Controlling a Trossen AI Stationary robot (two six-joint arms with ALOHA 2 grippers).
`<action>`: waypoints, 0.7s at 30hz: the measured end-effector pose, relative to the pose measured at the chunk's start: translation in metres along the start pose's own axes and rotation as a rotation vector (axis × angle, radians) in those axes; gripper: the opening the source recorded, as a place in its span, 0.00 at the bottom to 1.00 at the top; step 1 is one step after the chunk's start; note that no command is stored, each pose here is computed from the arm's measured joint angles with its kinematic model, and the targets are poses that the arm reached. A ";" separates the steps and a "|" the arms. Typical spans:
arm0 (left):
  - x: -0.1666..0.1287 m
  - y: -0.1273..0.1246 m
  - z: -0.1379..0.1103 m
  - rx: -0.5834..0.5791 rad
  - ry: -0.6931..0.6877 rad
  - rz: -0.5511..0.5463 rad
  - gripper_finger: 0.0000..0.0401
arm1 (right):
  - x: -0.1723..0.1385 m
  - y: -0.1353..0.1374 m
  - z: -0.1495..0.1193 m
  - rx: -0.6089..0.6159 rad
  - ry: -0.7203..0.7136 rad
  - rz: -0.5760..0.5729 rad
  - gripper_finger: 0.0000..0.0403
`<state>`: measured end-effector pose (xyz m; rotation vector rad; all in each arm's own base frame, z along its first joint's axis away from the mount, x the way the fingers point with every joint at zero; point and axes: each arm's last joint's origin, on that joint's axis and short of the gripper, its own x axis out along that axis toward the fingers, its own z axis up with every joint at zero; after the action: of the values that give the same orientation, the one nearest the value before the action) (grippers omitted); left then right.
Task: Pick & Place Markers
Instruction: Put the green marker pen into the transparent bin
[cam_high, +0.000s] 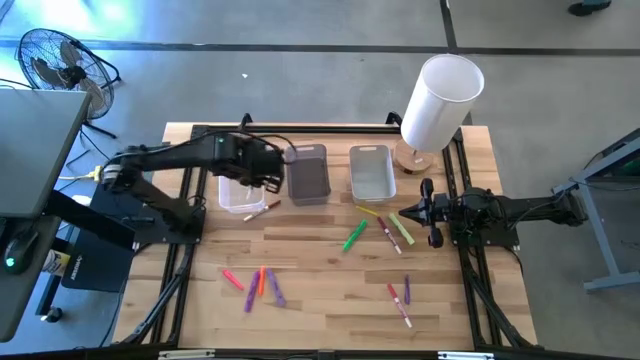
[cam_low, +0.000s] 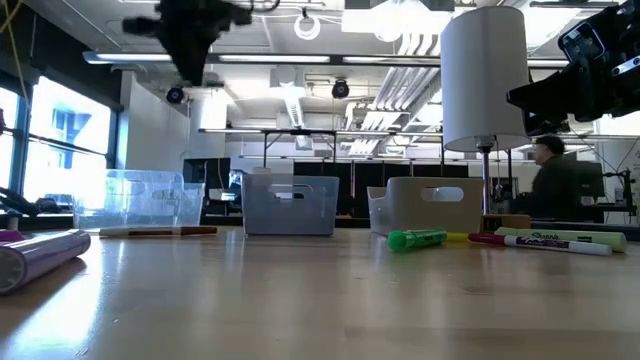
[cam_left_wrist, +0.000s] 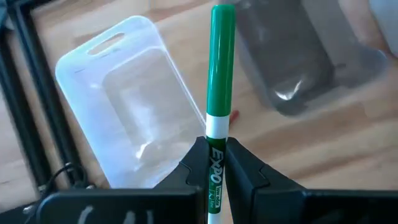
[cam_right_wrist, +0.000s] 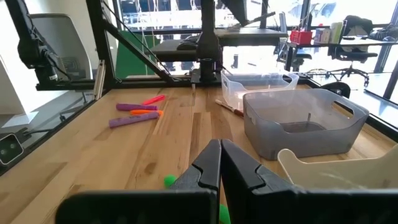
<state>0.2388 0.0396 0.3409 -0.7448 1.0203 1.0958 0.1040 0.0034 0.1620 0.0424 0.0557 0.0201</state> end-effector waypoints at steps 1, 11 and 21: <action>0.010 0.012 -0.002 -0.023 0.012 0.014 0.05 | 0.000 0.000 0.000 0.000 0.000 0.000 0.00; 0.109 0.076 -0.010 -0.234 0.091 -0.060 0.09 | 0.000 0.000 0.000 0.000 0.004 -0.001 0.00; 0.140 0.092 0.004 -0.244 0.116 -0.085 0.09 | 0.000 0.000 0.000 0.000 0.003 -0.001 0.00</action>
<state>0.1685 0.1207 0.2119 -1.0489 0.9524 1.1256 0.1040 0.0033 0.1618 0.0422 0.0587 0.0197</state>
